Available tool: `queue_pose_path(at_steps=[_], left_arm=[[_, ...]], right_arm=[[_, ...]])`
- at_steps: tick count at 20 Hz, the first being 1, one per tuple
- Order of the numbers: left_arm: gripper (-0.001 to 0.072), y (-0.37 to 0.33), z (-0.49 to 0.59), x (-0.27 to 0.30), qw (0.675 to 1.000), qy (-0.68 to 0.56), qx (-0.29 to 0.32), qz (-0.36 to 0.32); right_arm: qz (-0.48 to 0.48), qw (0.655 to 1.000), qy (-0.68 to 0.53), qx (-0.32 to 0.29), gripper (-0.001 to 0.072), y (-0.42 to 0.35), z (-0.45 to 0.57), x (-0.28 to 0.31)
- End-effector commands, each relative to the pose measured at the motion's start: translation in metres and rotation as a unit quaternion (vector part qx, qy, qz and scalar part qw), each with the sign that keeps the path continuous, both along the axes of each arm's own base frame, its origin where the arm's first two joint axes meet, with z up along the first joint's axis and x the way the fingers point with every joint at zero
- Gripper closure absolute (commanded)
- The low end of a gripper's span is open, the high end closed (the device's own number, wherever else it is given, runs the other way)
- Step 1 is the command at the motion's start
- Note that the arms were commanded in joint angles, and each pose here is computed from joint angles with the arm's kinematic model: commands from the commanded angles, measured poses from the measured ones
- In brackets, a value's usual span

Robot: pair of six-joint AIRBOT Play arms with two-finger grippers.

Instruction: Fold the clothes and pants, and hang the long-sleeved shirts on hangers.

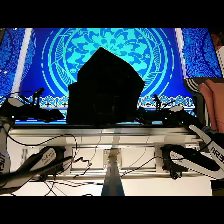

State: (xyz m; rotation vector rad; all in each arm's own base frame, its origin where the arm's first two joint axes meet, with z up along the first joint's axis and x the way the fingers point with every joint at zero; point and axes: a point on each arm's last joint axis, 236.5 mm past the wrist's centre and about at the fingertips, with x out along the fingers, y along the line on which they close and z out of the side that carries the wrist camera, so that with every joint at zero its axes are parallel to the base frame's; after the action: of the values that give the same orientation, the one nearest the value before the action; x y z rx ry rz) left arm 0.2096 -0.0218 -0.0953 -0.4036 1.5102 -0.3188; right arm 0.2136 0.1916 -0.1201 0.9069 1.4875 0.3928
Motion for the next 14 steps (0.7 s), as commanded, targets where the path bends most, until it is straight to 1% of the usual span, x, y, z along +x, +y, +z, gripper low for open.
queue_pose_path(at_steps=[1,2,3,4,5,6,14], left_arm=[[0.0288,-0.006,-0.003,0.007,1.0,-0.013,-0.013,0.023],[0.0288,-0.01,-0.002,0.009,0.999,-0.015,-0.022,0.029],[0.0287,-0.013,-0.001,0.009,0.999,-0.015,-0.03,0.034],[0.0284,-0.016,-0.002,0.008,0.999,-0.013,-0.034,0.035],[0.0259,-0.017,-0.003,0.006,0.999,-0.01,-0.036,0.037],[0.0204,-0.017,-0.004,0.004,0.999,-0.008,-0.037,0.038],[0.0207,-0.023,-0.014,-0.002,0.998,0.009,-0.043,0.035]], right_arm=[[0.016,0.999,-0.03,-0.007,0.0421,0.01,0.007,0.013],[0.026,0.999,-0.035,-0.006,0.0538,0.014,0.01,0.014],[0.032,0.999,-0.038,-0.006,0.06,0.016,0.011,0.014],[0.037,0.999,-0.039,-0.006,0.0676,0.018,0.012,0.013],[0.039,0.998,-0.04,-0.007,0.0679,0.019,0.012,0.012],[0.039,0.998,-0.04,-0.006,0.0679,0.019,0.012,0.012],[0.039,0.998,-0.04,-0.007,0.0679,0.019,0.012,0.012]])
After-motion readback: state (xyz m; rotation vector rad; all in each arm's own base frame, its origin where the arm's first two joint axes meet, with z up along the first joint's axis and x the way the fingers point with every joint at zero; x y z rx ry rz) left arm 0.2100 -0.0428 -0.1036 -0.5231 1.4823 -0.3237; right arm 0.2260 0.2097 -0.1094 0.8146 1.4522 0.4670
